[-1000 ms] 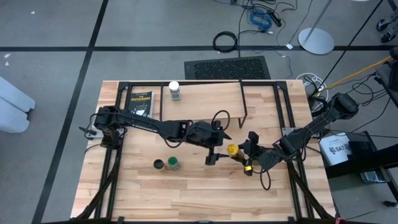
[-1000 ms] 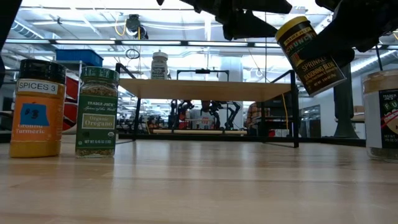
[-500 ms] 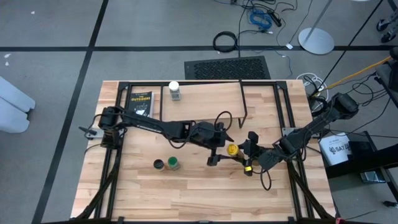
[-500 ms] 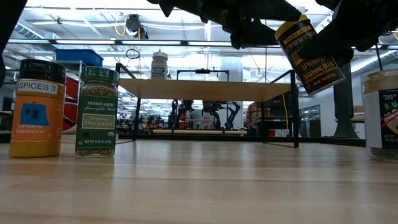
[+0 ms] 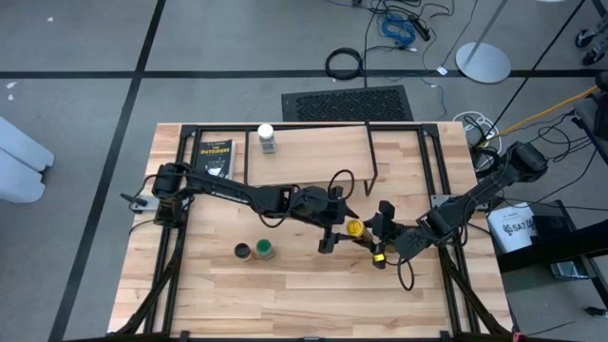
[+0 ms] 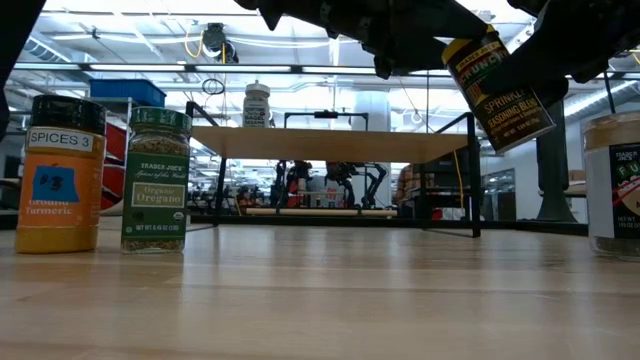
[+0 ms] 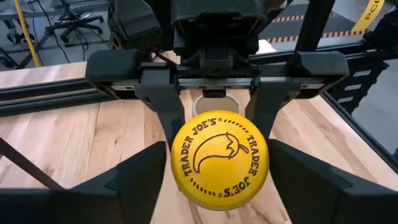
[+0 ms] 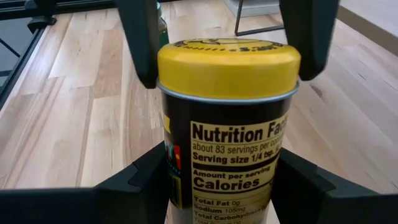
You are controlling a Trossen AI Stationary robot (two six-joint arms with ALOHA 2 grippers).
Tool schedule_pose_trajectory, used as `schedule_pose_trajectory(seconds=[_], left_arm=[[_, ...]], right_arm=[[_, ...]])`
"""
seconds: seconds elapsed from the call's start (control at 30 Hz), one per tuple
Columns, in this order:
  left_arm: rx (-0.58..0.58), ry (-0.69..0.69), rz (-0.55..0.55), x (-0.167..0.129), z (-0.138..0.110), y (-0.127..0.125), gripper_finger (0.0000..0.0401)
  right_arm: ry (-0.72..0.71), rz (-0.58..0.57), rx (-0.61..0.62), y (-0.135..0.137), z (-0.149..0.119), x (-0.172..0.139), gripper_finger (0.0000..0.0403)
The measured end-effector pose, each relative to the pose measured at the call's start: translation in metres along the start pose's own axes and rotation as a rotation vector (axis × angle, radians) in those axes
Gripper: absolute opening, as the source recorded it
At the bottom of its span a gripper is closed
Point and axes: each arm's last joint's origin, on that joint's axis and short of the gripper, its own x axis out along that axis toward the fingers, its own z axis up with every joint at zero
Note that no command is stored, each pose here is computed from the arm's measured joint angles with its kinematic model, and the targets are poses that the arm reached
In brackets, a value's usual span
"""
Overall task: Shelf spices
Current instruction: Remove the yellow seasoning bottle from the shelf
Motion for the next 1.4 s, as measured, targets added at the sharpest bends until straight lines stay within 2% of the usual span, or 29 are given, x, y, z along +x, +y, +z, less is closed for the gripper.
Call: schedule_pose_trajectory(seconds=[0.2, 0.83, 1.17, 1.4], left_arm=[[0.0, 0.006, -0.001, 0.0001, -0.0006, -0.0006, 0.0256], [-0.001, 0.01, -0.002, 0.0002, -0.0007, -0.0022, 0.0259], [-0.009, 0.034, -0.01, 0.0005, -0.0036, -0.0026, 0.0305], [0.014, 0.02, -0.003, 0.0005, -0.0022, -0.0023, 0.0306]], right_arm=[[0.0, 0.001, -0.007, 0.0, 0.0001, 0.0, 0.0208], [-0.01, 0.008, -0.017, 0.0008, 0.0012, 0.0, 0.0208], [-0.027, 0.01, -0.017, 0.0016, 0.0032, -0.0002, 0.0208], [-0.029, 0.013, -0.018, 0.0018, 0.0034, -0.0002, 0.0208]])
